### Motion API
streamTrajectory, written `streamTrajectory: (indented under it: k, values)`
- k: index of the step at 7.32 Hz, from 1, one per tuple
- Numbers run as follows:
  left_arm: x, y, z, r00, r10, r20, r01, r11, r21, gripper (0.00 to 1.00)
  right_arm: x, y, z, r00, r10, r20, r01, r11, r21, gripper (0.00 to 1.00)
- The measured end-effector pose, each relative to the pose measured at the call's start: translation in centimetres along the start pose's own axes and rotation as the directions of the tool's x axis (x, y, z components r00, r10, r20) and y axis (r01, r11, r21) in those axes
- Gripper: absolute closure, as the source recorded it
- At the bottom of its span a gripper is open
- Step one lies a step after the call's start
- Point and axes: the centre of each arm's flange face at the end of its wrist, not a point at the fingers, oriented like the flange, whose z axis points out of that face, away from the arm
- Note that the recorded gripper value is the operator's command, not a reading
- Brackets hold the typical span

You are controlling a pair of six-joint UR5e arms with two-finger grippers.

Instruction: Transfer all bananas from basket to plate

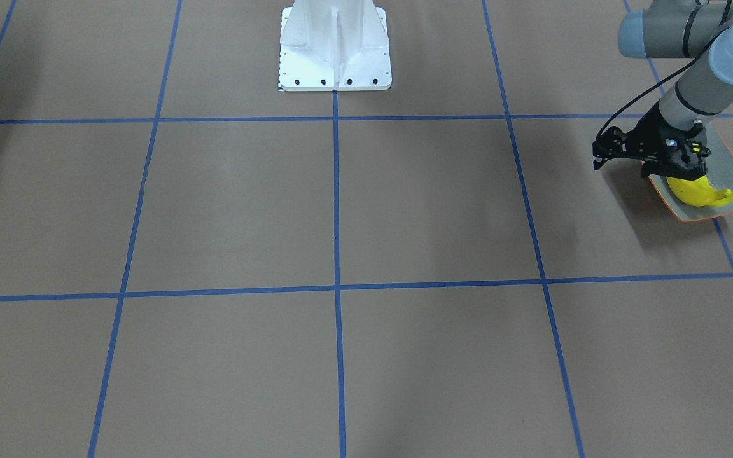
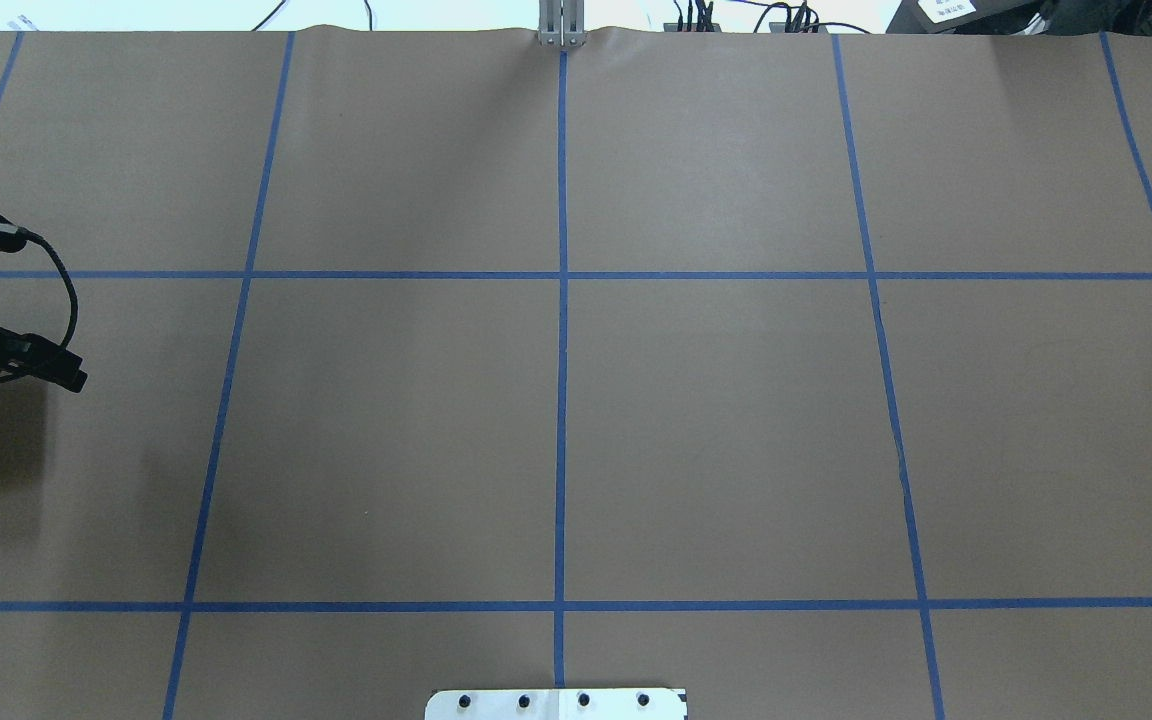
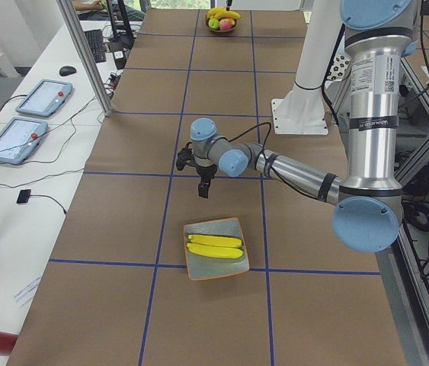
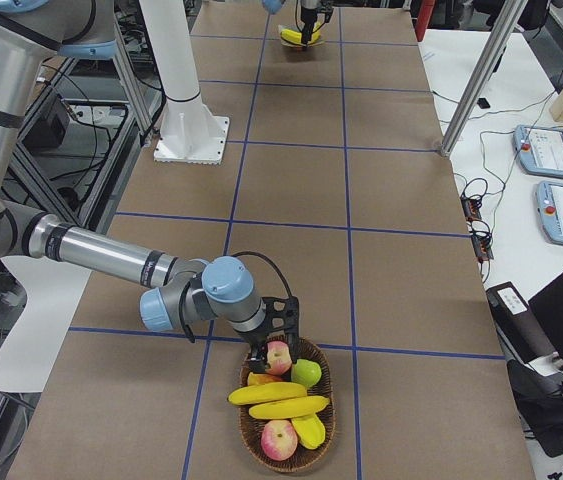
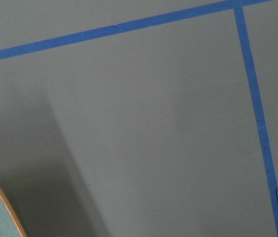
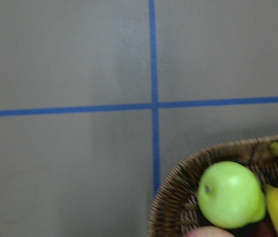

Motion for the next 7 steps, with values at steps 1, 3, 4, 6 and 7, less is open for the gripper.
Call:
streamTrajectory:
  k: [1, 3, 4, 6, 7]
  values:
    - [0.1, 0.0, -0.1, 1.000, -0.007, -0.002, 0.007, 1.000, 0.002, 0.01, 1.7, 1.4, 1.3, 1.000, -0.012, -0.009, 0.012, 1.000, -0.015, 0.00]
    - [0.4, -0.2, -0.3, 1.000, -0.012, -0.007, 0.012, 1.000, 0.008, 0.01, 3.9, 3.0, 3.2, 0.999, -0.027, -0.040, 0.026, 1.000, -0.015, 0.01]
    - [0.5, -0.3, -0.4, 1.000, -0.012, -0.008, 0.012, 1.000, 0.009, 0.01, 4.8, 3.3, 3.9, 0.998, -0.027, -0.062, 0.026, 1.000, -0.015, 0.02]
    - [0.5, -0.3, -0.4, 1.000, -0.011, -0.007, 0.011, 1.000, 0.011, 0.01, 5.8, 3.4, 5.0, 0.997, -0.017, -0.076, 0.016, 1.000, -0.022, 0.07]
    - [0.5, -0.3, -0.4, 1.000, -0.010, -0.006, 0.010, 1.000, 0.012, 0.01, 6.0, 3.4, 5.3, 0.997, -0.014, -0.076, 0.012, 1.000, -0.025, 0.07]
